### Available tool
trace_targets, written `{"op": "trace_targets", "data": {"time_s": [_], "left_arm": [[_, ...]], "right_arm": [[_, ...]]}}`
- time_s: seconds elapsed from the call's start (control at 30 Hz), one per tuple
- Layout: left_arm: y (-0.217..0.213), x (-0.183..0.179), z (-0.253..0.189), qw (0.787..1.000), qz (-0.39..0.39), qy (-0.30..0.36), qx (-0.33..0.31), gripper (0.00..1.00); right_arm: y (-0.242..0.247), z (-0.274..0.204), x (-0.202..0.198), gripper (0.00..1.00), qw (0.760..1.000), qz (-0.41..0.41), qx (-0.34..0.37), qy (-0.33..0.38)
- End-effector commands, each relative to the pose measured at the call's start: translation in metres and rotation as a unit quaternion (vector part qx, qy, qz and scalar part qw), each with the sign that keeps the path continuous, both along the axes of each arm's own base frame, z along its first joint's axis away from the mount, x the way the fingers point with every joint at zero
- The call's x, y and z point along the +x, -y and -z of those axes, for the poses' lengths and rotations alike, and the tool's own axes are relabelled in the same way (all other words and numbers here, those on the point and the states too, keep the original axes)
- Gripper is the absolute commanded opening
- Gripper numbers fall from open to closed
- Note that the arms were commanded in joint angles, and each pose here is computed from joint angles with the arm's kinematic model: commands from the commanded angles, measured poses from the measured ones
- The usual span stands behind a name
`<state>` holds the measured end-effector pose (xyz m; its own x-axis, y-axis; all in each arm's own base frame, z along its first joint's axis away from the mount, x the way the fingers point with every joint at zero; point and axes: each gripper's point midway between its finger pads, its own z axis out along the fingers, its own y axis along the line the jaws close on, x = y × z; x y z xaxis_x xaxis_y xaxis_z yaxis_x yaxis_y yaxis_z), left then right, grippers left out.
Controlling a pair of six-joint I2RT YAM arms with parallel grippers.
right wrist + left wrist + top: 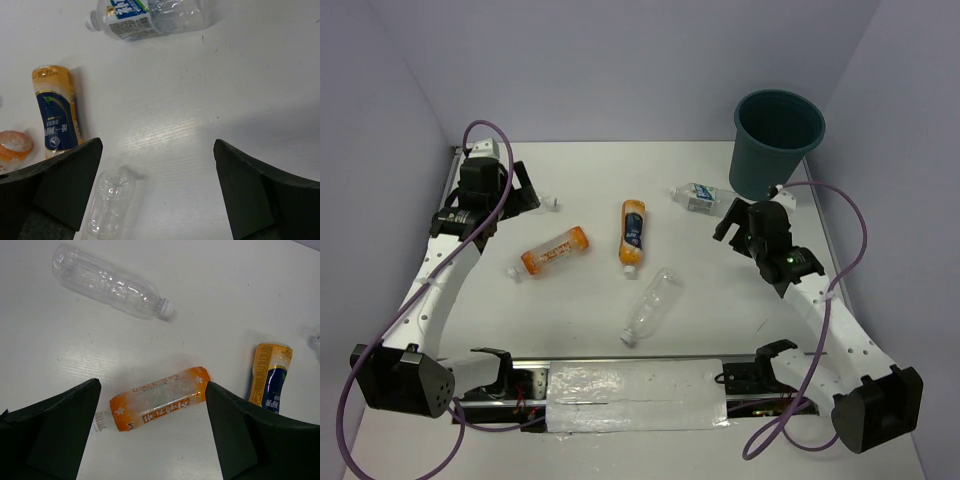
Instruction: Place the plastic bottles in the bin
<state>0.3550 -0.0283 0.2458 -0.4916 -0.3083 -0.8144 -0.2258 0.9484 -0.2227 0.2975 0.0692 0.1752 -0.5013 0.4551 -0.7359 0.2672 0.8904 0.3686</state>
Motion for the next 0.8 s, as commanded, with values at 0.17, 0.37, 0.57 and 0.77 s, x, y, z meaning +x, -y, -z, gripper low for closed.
{"op": "trace_targets", "data": {"time_s": [0.17, 0.37, 0.57, 0.77], "left_arm": [[-0.002, 0.004, -0.014, 0.999, -0.013, 0.027, -0.017, 0.99], [-0.001, 0.004, -0.012, 0.999, -0.018, 0.022, -0.032, 0.99], [0.006, 0.005, 0.002, 0.999, -0.008, 0.003, -0.046, 0.99], [0.009, 0.006, 0.003, 0.999, -0.001, -0.001, -0.049, 0.99]], "right_arm": [[0.000, -0.011, -0.003, 1.00, 1.000, 0.013, 0.015, 0.021], [-0.039, 0.005, -0.016, 1.00, 0.993, -0.029, 0.114, 0.009], [-0.084, 0.044, -0.031, 1.00, 0.984, -0.087, 0.153, -0.039], [-0.128, 0.066, -0.048, 1.00, 0.966, -0.137, 0.205, -0.082]]}}
